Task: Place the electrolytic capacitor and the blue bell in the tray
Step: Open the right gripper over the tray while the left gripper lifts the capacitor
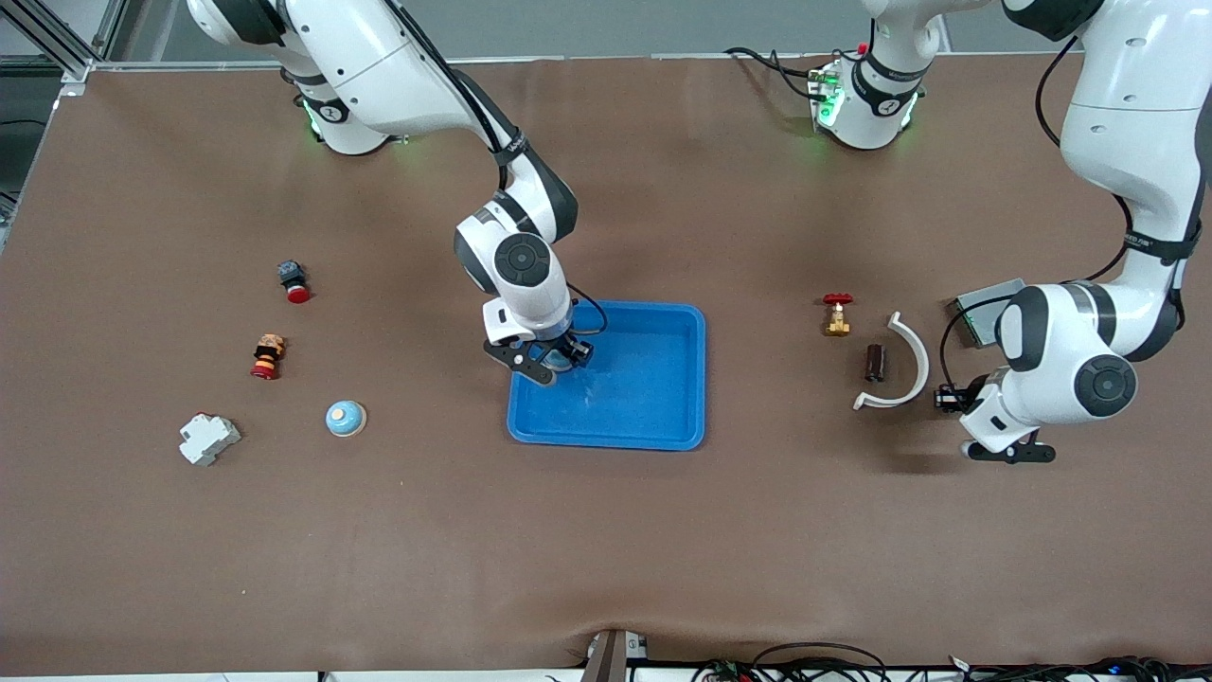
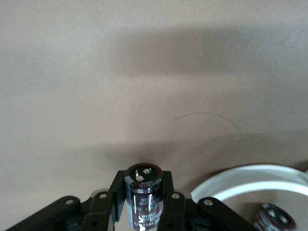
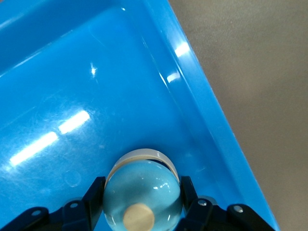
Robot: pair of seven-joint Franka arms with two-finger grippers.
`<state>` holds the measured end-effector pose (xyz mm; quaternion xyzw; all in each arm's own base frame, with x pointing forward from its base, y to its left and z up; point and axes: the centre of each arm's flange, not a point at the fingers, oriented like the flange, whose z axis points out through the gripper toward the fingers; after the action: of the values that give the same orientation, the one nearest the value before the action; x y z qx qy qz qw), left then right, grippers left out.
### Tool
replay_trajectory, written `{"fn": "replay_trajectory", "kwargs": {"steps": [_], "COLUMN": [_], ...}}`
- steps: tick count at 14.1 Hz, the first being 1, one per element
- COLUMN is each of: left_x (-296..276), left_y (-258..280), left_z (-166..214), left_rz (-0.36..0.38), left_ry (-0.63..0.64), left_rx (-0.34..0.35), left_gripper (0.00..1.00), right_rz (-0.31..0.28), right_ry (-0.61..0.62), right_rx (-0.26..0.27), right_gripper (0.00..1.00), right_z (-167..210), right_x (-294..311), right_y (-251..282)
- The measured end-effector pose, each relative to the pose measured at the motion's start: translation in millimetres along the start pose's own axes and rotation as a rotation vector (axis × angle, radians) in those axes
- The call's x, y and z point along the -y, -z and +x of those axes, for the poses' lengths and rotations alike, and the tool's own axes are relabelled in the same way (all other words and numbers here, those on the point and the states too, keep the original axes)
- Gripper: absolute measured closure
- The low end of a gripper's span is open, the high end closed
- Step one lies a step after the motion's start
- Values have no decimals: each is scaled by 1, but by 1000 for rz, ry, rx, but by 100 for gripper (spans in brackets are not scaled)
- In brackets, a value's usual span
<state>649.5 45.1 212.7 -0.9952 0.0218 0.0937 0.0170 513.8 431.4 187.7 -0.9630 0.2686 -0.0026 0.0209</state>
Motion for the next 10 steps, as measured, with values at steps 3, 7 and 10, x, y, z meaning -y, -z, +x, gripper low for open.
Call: {"fn": "replay_trajectory", "kwargs": {"steps": [3, 7, 10], "left_x": [-5, -61, -121], "left_y": [67, 149, 170], "left_z": [9, 11, 8], "left_rz": [11, 2, -10], "left_ry": [10, 129, 234], "left_rx": [56, 60, 44], "left_gripper": [66, 66, 66], "right_rz": [-6, -6, -13], "right_ry": [5, 0, 1], "right_rx": [1, 0, 0], "right_gripper": [32, 32, 8], "right_z": [-5, -8, -8], "right_x": [1, 2, 2], "right_y": [-5, -5, -10]}}
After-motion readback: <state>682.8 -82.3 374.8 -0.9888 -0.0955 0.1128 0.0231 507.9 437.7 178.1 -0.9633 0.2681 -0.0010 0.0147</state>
